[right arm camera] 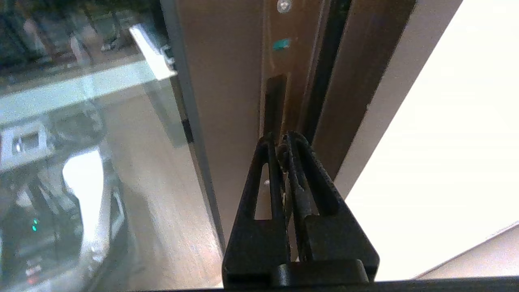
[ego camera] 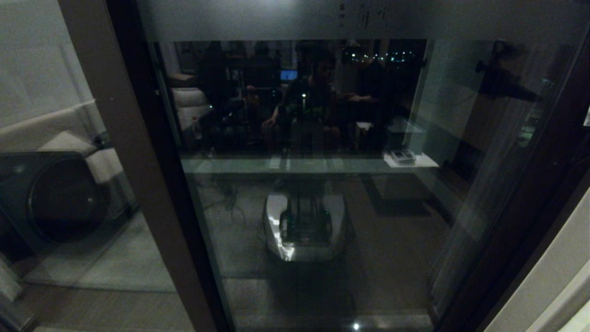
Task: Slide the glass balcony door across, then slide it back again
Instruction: Open the slid door
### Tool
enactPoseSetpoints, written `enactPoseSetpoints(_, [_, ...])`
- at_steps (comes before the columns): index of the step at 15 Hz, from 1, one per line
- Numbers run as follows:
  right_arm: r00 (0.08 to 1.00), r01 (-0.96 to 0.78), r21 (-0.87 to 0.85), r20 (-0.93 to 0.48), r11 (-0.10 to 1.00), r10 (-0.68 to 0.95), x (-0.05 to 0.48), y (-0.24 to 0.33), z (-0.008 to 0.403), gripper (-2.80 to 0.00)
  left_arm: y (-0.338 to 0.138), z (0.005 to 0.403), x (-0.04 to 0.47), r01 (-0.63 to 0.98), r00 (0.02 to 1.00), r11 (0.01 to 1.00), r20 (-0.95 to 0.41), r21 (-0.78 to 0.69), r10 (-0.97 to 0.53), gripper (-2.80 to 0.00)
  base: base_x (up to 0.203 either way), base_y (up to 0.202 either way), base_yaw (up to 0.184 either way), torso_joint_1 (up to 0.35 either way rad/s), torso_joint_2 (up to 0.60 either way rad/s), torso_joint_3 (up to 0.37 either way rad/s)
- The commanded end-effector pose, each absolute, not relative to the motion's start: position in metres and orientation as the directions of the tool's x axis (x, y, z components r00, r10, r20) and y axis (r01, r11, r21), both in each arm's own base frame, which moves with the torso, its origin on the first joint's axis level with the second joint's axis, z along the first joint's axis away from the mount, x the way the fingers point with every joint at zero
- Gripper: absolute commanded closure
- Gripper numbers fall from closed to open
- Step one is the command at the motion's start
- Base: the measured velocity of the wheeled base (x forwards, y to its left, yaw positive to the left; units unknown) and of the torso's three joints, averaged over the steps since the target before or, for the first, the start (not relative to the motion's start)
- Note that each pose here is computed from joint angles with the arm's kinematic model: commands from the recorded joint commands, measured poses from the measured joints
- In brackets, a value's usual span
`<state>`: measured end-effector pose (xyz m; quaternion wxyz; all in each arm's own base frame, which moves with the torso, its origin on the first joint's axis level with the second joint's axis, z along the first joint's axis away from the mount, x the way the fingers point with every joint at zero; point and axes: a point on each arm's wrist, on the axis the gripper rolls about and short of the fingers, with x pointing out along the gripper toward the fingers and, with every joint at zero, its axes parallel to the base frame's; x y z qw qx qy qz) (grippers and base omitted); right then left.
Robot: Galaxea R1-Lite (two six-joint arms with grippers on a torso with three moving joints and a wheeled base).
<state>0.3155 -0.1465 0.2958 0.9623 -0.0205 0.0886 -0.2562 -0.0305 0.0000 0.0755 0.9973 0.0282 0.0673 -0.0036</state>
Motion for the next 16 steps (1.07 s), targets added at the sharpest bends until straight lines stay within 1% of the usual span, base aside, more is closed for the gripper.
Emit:
enactPoseSetpoints(1, [0.853,0.485,-0.089,-0.172,0.870,-0.493,0.312,-0.148,0.296,0.00,0.000,0.075,-0.030,0.011,0.990,0.998,-0.138,0.056,-0.003,0.00,0.000,0.000,0.000,0.000,0.00,0.000])
enactPoseSetpoints(7, [0.875,0.403,-0.067,-0.263,0.913,-0.406,0.315,-0.154,0.288,0.00,0.000,0.075,-0.030,0.011,0.990,0.998,-0.137,0.056,-0.003,0.00,0.000,0.000,0.000,0.000,0.00,0.000])
enactPoseSetpoints(10, [0.889,0.371,-0.050,-0.271,0.927,-0.370,0.312,-0.161,0.291,0.00,0.000,0.075,-0.030,0.011,0.990,0.998,-0.138,0.056,-0.003,0.00,0.000,0.000,0.000,0.000,0.00,0.000])
enactPoseSetpoints(13, [0.904,0.346,-0.040,-0.255,0.937,-0.345,0.317,-0.166,0.302,0.00,0.000,0.075,-0.030,0.011,0.991,0.998,-0.136,0.056,-0.003,0.00,0.000,0.000,0.000,0.000,0.00,0.000])
enactPoseSetpoints(16, [0.897,0.348,-0.036,-0.277,0.937,-0.344,0.319,-0.172,0.298,0.00,0.000,0.075,-0.030,0.011,0.991,0.998,-0.137,0.056,-0.003,0.00,0.000,0.000,0.000,0.000,0.00,0.000])
